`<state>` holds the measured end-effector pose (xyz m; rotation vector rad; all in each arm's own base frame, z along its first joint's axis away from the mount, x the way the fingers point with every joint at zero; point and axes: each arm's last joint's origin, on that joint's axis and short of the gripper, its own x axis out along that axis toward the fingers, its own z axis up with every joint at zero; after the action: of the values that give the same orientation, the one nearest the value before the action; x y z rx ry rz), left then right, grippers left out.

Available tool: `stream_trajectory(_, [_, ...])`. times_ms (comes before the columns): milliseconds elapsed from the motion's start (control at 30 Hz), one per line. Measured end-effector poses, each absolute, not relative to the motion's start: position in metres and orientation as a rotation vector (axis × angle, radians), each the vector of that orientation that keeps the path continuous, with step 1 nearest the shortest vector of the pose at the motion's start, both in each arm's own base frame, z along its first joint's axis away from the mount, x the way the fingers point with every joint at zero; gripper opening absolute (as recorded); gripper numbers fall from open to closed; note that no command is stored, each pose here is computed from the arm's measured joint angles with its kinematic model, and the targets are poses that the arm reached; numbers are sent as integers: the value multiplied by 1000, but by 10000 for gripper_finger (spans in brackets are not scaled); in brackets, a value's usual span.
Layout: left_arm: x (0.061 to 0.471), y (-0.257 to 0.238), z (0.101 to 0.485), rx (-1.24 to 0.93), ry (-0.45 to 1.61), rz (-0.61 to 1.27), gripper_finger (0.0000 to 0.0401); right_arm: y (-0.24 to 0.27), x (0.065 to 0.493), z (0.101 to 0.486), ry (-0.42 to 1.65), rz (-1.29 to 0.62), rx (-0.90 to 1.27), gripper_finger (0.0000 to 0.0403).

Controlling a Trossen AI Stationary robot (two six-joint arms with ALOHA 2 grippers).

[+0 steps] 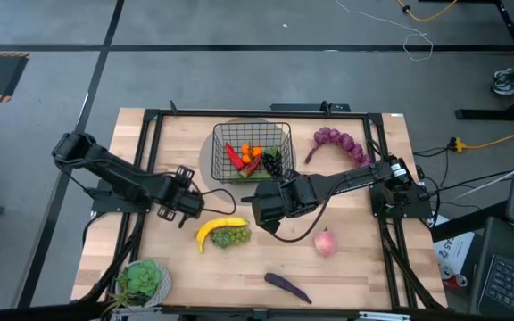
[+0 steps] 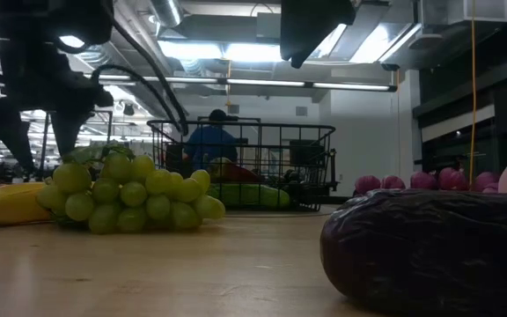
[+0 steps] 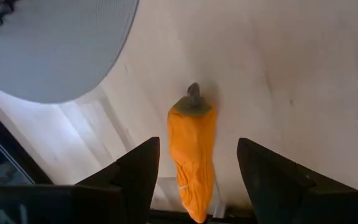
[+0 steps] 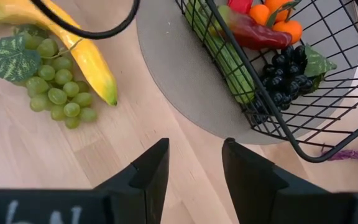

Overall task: Build produce basket
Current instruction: Put the yellow chili pepper into the wire basket

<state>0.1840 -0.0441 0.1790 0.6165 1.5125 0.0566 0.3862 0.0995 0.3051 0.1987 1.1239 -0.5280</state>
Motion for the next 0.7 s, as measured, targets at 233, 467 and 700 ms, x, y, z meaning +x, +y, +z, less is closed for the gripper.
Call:
stream_trajectory(233, [191, -29, 165, 586, 1622, 32, 211, 99, 386, 305, 1124, -526, 194, 149])
stream_trajectory(467, [195, -19, 153, 579, 1685, 19, 211, 99, 386, 305, 1124, -527, 194, 149])
stream_trajectory(700, [195, -14, 137, 556, 1752, -38, 211, 99, 386, 305, 1125, -527, 192, 149])
